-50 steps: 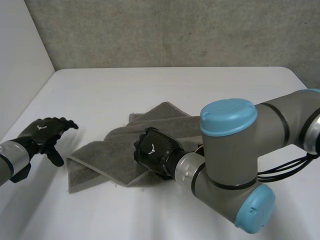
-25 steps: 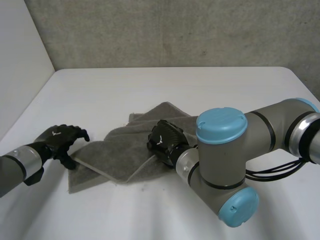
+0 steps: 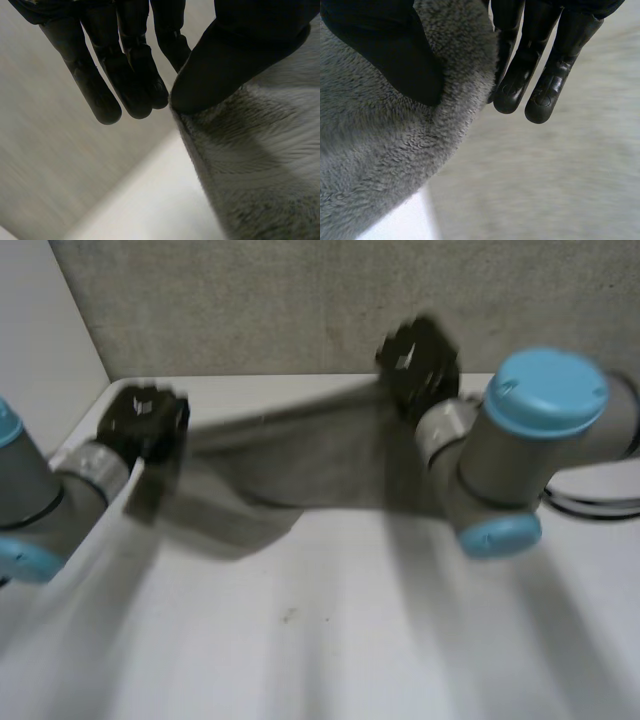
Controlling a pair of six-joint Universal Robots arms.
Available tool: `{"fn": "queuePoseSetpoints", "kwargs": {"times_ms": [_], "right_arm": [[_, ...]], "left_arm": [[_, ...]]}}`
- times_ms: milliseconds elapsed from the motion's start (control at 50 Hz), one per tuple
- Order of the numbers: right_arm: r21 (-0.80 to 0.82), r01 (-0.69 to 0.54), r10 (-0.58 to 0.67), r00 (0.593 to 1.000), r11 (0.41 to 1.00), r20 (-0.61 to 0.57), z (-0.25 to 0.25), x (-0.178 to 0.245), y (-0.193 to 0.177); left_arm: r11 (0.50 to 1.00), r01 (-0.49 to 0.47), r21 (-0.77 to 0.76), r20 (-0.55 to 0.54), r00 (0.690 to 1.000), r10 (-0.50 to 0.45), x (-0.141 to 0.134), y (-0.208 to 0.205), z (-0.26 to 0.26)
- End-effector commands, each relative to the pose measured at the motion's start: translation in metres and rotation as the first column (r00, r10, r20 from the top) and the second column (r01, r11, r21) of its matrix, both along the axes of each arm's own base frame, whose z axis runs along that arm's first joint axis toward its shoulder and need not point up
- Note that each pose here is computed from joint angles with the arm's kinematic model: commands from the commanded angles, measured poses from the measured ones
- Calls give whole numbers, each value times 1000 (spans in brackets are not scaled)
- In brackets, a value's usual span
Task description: Fold the towel.
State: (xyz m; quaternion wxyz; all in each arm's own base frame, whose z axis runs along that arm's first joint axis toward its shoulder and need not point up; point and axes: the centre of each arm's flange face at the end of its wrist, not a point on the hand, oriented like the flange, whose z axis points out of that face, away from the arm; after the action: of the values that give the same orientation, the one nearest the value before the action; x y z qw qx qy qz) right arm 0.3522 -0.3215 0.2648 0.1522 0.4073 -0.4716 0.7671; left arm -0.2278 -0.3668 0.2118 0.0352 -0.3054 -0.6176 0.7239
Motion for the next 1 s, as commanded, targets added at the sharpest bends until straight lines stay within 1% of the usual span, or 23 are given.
{"fn": "queuePoseSetpoints", "kwargs": {"times_ms": [20,40,60,80,100,120,160,180,200,220,260,280,320,340,360,380,420,440,480,580,720,860,1000], "right_arm": [[-317,72,31,950,946,309,89,-21,-26],[-354,82,49,936,932,348,99,-27,-27],[-354,82,50,936,932,348,99,-27,-27],[-364,80,62,931,928,361,102,-30,-25],[-341,74,55,934,937,354,97,-33,-25],[-341,74,55,934,937,354,97,-33,-25],[-233,35,34,958,972,285,71,-34,-22],[-232,34,34,958,972,285,70,-34,-22],[-145,9,25,972,989,235,53,-36,-19],[-144,9,25,972,990,234,53,-36,-19],[72,-9,1,993,997,115,15,-50,-11],[73,-9,0,993,997,114,15,-50,-11],[284,22,-30,999,959,26,-19,-68,-2],[285,22,-30,999,958,26,-19,-68,-2],[374,49,-46,999,926,-17,-34,-77,4],[375,49,-46,999,926,-17,-35,-77,4],[512,66,-31,997,856,-76,-60,-85,22],[513,66,-31,997,856,-76,-60,-85,22],[576,80,-24,994,814,-104,-77,-89,34],[624,94,-21,992,775,-122,-93,-95,46],[649,91,-37,995,756,-96,-98,-104,51],[671,66,-65,998,738,-27,-99,-117,51],[674,78,-92,996,735,-15,-105,-128,45]], "left_arm": [[871,-136,-471,-239,971,22,-23,-8,105],[832,-162,-531,-305,952,-10,-22,-5,123],[831,-162,-532,-306,952,-10,-22,-5,124],[823,-163,-544,-337,941,-37,-22,-2,130],[844,-151,-514,-345,938,-42,-21,2,125],[844,-151,-514,-345,938,-42,-21,2,125],[906,-109,-409,-305,952,-24,-22,9,101],[906,-108,-409,-305,952,-24,-22,9,101],[936,-81,-343,-276,961,-18,-23,14,87],[936,-81,-342,-276,961,-18,-23,14,87],[986,-24,-167,-202,979,-10,-22,29,50],[986,-24,-166,-202,979,-10,-22,29,50],[1000,20,1,-130,991,-20,-20,49,17],[1000,20,2,-130,991,-20,-20,49,17],[996,35,84,-87,996,-28,-18,60,1],[996,35,85,-87,996,-28,-18,60,0],[975,45,219,15,999,-49,-14,83,-26],[975,45,219,15,999,-49,-14,83,-26],[954,41,297,117,990,-79,-11,100,-43],[941,42,337,178,978,-108,-9,112,-52],[941,46,335,176,978,-110,-11,110,-57],[944,59,326,181,976,-123,-14,107,-67],[947,78,310,176,975,-138,-16,104,-67]]}}
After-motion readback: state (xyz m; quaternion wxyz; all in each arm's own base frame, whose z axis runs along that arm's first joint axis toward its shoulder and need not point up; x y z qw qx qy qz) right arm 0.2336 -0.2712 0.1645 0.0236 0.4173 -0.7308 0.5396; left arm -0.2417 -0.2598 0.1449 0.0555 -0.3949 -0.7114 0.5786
